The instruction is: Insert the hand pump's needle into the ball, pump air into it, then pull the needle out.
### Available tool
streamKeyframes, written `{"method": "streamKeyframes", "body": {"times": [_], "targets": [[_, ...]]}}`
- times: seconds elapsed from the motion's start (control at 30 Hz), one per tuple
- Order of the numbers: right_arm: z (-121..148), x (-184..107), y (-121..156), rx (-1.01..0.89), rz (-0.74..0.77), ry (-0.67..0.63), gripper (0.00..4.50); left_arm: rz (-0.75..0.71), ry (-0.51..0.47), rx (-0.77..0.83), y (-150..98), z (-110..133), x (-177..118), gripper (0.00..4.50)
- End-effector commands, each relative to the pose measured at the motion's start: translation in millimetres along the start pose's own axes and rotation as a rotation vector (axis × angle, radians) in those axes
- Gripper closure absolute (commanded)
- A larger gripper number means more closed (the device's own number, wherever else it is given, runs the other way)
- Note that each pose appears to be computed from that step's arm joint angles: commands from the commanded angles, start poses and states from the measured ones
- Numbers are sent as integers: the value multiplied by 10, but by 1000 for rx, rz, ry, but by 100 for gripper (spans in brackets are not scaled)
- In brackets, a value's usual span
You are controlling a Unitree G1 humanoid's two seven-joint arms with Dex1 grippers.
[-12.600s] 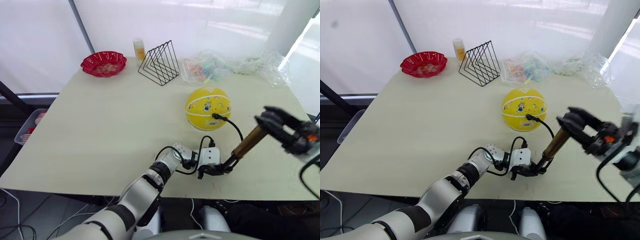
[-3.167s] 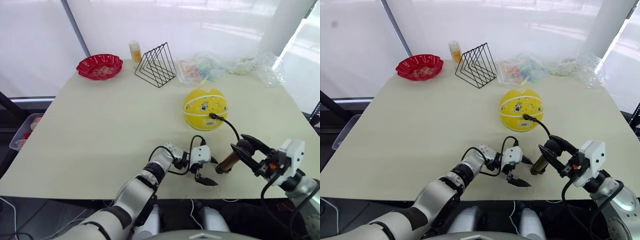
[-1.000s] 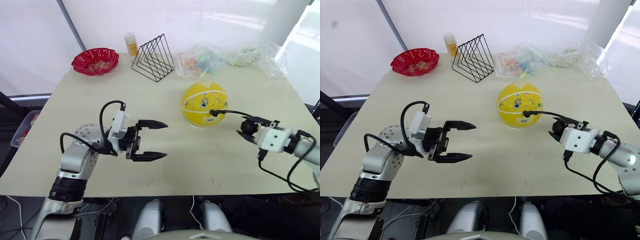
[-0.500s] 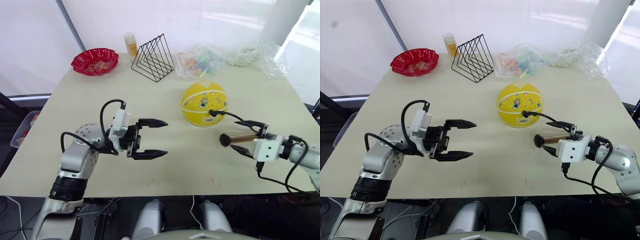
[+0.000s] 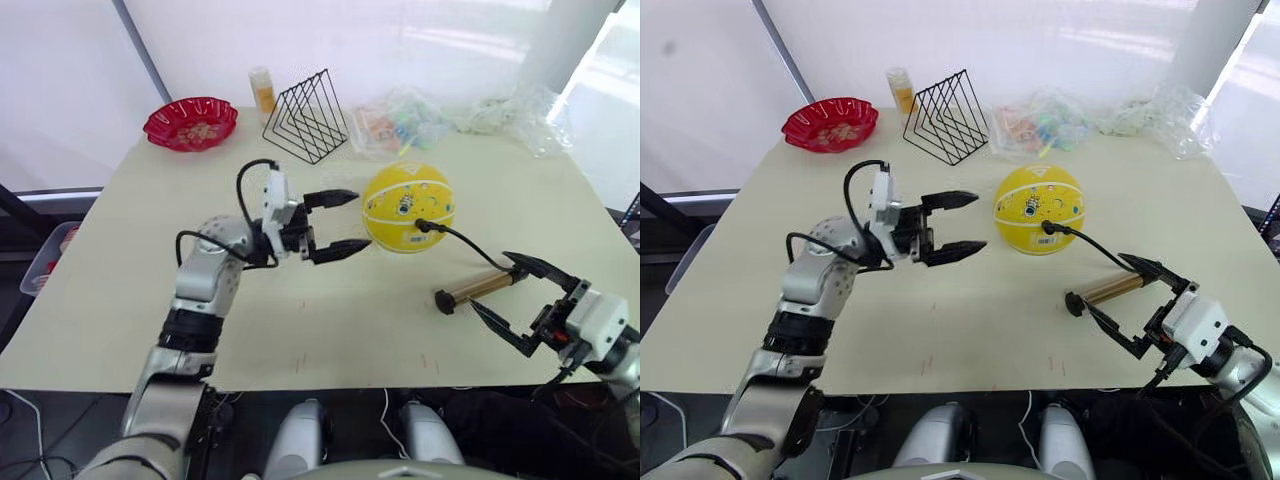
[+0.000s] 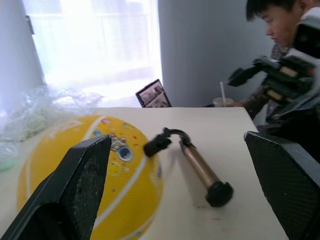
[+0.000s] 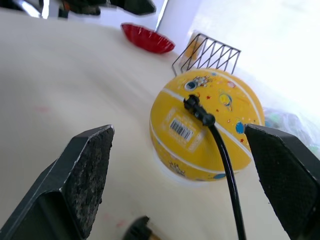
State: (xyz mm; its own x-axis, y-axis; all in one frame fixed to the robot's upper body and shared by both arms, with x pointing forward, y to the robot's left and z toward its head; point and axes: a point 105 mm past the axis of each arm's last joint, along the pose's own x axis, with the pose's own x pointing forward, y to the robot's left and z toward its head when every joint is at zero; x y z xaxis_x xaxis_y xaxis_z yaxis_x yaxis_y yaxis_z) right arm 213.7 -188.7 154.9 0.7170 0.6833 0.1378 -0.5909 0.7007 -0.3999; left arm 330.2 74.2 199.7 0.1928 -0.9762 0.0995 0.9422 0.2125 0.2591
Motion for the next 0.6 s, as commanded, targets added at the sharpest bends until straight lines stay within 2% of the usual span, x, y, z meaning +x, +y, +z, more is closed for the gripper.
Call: {"method": "streamKeyframes", "body": {"times": [0.03,0.13,0.37,0.6], "targets": [[154,-11,-15,32,-67,-48,14,51,6,41,149,35,136,0],[168,-50,49,75,-105,-48,14,95,7,56,307,42,310,0],[171,-163,111,116,-171,-14,14,113,9,92,503,92,722,0],[190,-74,117,75,-183,40,14,186,60,79,676,67,1038,0]]}}
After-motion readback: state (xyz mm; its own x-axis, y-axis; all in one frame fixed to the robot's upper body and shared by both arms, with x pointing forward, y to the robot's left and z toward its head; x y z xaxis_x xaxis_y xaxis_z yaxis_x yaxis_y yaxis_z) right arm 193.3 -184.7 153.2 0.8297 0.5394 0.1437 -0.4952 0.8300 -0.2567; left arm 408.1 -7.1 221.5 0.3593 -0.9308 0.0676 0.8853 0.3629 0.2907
